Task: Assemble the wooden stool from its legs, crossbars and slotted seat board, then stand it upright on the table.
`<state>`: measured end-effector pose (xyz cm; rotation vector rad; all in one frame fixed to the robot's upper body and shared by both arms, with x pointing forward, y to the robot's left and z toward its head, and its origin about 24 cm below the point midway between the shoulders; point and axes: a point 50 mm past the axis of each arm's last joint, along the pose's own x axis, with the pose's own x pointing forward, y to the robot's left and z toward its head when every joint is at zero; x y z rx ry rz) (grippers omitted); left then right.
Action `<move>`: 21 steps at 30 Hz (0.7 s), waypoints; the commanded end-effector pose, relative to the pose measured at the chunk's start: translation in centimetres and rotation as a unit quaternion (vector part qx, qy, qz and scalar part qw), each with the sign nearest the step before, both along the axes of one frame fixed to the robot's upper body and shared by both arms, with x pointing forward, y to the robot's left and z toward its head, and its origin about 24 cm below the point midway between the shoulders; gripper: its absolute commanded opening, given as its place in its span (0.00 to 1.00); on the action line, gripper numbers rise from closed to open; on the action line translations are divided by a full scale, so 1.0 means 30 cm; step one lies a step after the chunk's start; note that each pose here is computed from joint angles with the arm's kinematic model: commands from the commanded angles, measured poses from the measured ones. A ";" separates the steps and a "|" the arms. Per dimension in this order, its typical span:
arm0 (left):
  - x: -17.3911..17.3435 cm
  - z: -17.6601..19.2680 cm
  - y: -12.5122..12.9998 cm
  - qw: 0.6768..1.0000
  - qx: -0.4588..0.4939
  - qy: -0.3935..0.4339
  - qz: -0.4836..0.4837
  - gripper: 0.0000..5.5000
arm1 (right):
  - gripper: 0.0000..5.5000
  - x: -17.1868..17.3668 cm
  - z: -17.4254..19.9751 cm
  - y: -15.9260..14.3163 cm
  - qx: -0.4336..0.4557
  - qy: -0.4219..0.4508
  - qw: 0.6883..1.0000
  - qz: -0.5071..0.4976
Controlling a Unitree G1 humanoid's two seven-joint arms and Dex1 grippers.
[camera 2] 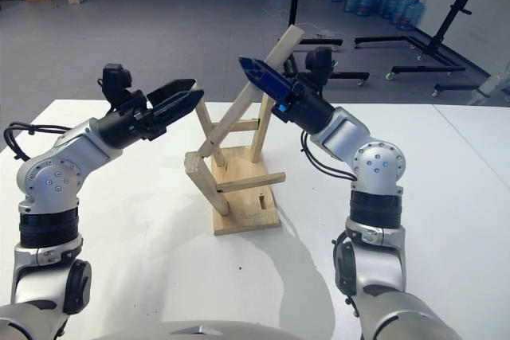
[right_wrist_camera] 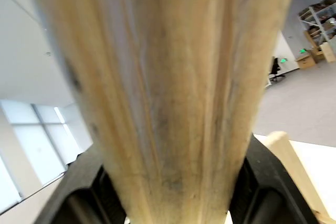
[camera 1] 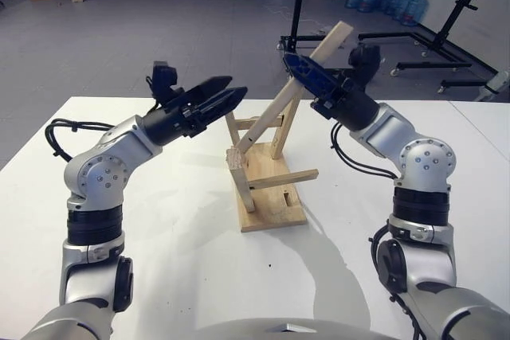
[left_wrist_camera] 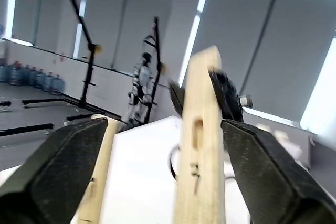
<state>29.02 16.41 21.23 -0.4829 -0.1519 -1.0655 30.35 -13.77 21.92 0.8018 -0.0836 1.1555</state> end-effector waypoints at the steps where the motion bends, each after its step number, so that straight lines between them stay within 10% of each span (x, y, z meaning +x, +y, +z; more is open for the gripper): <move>1: -0.009 0.009 0.052 0.999 -0.038 0.005 0.022 0.84 | 0.37 0.001 0.004 -0.026 0.024 -0.007 1.000 -0.009; 7: -0.078 -0.053 0.078 0.997 -0.055 0.041 0.027 0.98 | 0.37 -0.011 -0.044 -0.058 0.010 -0.009 0.999 -0.029; 21: -0.197 -0.070 0.074 0.996 -0.021 0.083 0.023 0.98 | 0.37 -0.036 -0.245 -0.281 -0.146 -0.054 0.980 -0.120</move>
